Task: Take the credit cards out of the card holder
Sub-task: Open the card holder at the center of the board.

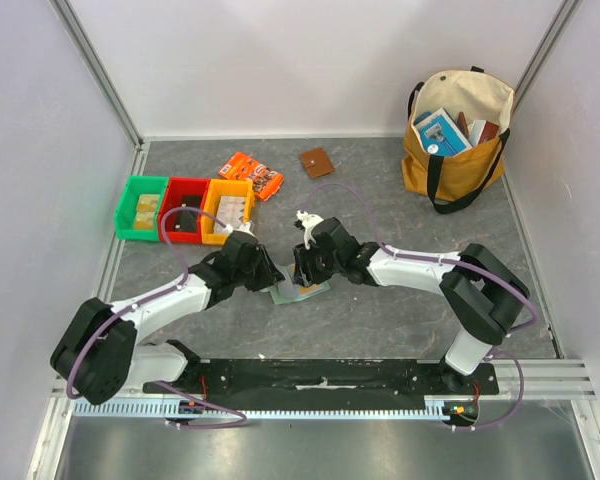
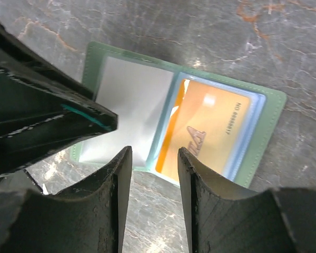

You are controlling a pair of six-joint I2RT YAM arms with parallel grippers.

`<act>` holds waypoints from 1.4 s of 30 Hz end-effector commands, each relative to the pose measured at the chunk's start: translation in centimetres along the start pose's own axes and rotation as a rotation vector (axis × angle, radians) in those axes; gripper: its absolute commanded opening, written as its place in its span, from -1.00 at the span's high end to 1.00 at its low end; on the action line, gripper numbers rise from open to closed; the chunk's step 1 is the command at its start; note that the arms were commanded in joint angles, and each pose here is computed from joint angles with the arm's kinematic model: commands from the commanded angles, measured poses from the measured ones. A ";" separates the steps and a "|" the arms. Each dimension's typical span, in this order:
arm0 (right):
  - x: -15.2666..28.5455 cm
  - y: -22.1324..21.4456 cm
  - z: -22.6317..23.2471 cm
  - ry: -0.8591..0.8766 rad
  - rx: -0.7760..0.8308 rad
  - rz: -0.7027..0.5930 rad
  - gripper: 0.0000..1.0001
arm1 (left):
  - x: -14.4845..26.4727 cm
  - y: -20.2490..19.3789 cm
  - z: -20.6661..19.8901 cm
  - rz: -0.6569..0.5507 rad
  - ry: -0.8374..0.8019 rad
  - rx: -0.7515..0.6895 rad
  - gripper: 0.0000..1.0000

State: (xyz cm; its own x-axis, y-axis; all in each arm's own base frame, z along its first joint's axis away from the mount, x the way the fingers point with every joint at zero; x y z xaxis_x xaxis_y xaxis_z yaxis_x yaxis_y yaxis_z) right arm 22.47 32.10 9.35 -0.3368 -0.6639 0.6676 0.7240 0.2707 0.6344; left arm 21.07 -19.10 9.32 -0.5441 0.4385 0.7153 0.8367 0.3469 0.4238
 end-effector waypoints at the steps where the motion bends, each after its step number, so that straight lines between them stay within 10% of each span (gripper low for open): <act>1: 0.9 1.1 0.0 0.015 0.029 -0.036 0.07 | 0.6 1.2 -0.4 -0.066 -0.004 -0.003 0.45; 26: 0.4 -0.9 -5.1 -0.041 -0.133 -0.014 0.29 | -1.9 1.4 4.6 -0.022 0.357 -0.170 0.93; 42: -0.2 -3.4 -6.1 -0.065 -0.154 0.036 0.32 | 0.8 3.6 1.1 -0.092 0.249 -0.156 0.57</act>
State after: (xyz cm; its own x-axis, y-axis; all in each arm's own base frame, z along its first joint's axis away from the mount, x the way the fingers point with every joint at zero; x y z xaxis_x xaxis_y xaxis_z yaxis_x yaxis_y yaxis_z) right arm 24.45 27.75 6.17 -0.3647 -0.6339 0.6820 0.8020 0.1583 0.5760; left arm 22.50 -16.03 7.09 -0.5267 0.1451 0.8375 0.8414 0.2293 0.4894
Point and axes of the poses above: each gripper's point midway between its finger pads, its own x axis back along the fingers, its own z axis along the line the jaws close on, y = z × x, the point moved 5 cm from there along x, back along the fingers
